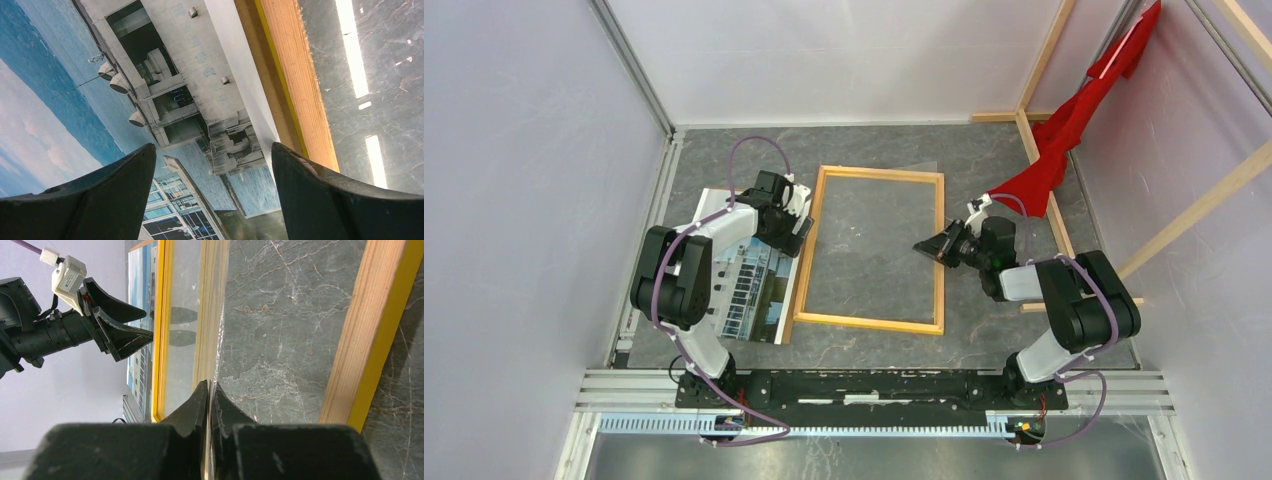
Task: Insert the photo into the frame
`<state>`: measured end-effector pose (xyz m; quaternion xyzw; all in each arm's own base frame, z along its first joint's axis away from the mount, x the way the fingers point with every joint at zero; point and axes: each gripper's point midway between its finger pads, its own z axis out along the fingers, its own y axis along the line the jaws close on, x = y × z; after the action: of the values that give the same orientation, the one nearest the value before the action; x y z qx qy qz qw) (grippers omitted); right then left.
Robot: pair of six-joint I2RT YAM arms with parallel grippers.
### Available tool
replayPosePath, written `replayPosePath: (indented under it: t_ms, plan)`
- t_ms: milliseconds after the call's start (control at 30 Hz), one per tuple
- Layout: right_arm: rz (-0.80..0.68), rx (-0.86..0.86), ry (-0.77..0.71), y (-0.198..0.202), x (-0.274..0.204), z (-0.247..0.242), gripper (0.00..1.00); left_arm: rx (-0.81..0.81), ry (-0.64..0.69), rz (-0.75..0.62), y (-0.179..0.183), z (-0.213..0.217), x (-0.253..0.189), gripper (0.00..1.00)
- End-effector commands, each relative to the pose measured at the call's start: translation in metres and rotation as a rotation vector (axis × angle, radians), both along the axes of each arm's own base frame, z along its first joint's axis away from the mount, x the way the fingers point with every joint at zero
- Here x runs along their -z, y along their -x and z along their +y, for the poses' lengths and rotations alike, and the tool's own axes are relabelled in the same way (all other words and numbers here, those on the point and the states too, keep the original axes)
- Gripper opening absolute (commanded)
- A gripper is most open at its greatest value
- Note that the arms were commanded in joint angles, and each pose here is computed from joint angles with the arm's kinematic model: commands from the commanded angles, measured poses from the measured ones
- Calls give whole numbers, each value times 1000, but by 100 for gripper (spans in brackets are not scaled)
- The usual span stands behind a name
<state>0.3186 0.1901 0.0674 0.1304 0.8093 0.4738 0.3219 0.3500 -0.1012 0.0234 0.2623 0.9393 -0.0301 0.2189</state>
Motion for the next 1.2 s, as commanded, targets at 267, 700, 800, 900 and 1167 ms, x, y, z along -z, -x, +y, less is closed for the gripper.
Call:
replayPosePath:
  t_ms: [267,700,800,900,1167]
  plan:
    - [-43,-60,86,-15,-7,4,29,21,-9,-27,-4,-2,-1,91]
    - [-20,-77,412,-28,-2,-2,89,18,-4,-31,-6,-3,-3,91]
    - [-4,-84,490,-30,-2,-2,97,17,-7,-35,-6,-3,-4,91]
    - [27,-80,577,-31,-2,-8,98,17,-10,-39,-6,-2,-5,91]
    - [28,-60,673,-33,-14,-16,98,18,-14,-39,-5,-1,-7,91]
